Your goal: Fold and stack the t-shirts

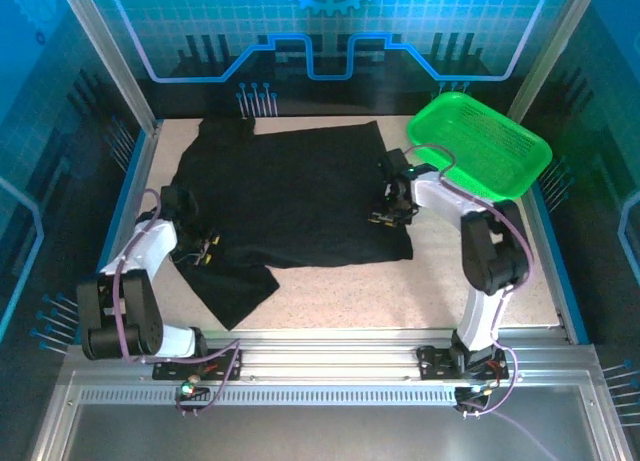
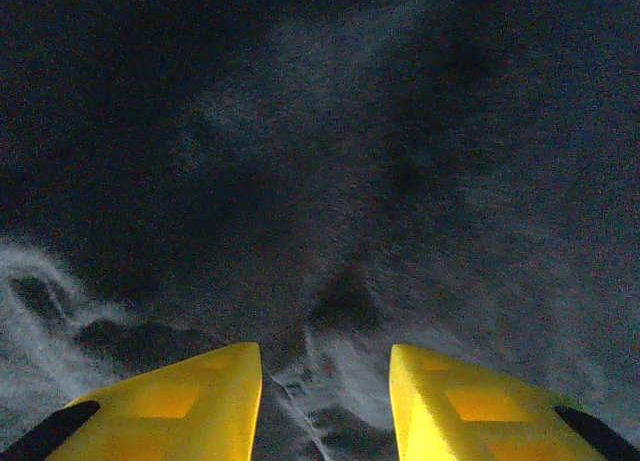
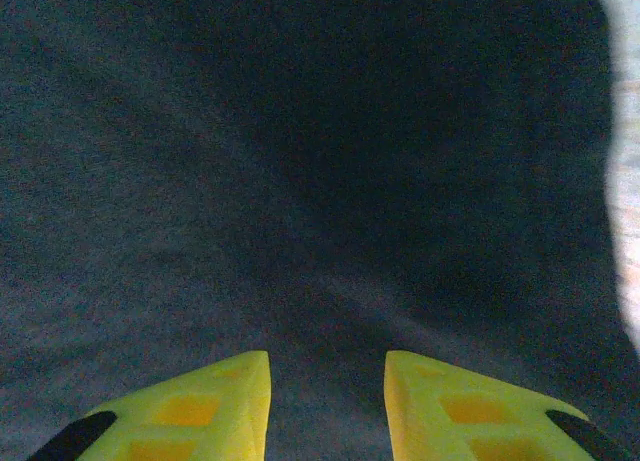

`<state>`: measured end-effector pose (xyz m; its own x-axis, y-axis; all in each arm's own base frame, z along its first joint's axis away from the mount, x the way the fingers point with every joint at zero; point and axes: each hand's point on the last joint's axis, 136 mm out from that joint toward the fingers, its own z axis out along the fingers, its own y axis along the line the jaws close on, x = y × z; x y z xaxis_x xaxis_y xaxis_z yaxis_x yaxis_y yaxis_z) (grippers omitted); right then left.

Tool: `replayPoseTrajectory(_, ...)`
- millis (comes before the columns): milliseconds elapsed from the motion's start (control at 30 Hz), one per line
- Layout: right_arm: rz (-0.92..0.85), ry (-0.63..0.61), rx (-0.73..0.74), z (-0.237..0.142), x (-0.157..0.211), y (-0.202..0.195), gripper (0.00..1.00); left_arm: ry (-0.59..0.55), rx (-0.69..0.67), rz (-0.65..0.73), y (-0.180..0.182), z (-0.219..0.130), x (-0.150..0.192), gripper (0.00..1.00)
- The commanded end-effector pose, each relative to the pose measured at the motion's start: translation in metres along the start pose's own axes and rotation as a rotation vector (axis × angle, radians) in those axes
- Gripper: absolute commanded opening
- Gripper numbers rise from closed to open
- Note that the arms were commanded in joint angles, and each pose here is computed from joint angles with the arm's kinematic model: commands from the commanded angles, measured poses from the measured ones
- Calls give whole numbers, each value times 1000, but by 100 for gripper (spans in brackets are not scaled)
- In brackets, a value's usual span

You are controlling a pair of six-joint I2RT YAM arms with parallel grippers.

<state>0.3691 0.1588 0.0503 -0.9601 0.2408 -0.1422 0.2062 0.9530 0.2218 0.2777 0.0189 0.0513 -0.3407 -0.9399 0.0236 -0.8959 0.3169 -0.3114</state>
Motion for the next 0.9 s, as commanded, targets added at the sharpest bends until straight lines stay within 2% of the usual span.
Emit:
replayPoseTrajectory(0, 39, 86, 47, 19, 5, -1, 36, 0, -22, 38, -6, 9, -5, 40)
replayPoseTrajectory(200, 154, 180, 188, 29, 2, -43, 36, 84, -62, 44, -4, 36, 3, 42)
replayPoseTrajectory(367, 235, 196, 147, 28, -5, -64, 37, 163, -51, 109, -13, 52, 18, 49)
replayPoseTrajectory(500, 194, 167, 87, 18, -17, -59, 39, 117, -50, 149, -15, 37, 14, 53)
replayPoseTrajectory(600, 122, 91, 56, -9, -26, -46, 46, 9, -54, 199, -13, -1, 10, 58)
replayPoseTrajectory(667, 94, 42, 50, -29, -27, -43, 52, -53, -83, 198, 3, -27, 16, 61)
replayPoseTrajectory(733, 83, 11, 37, -43, -22, -41, 58, -64, -118, 158, 30, -40, 30, 60)
replayPoseTrajectory(867, 86, -1, -9, -58, 0, -42, 62, 42, -173, 69, 88, -42, 76, 59)
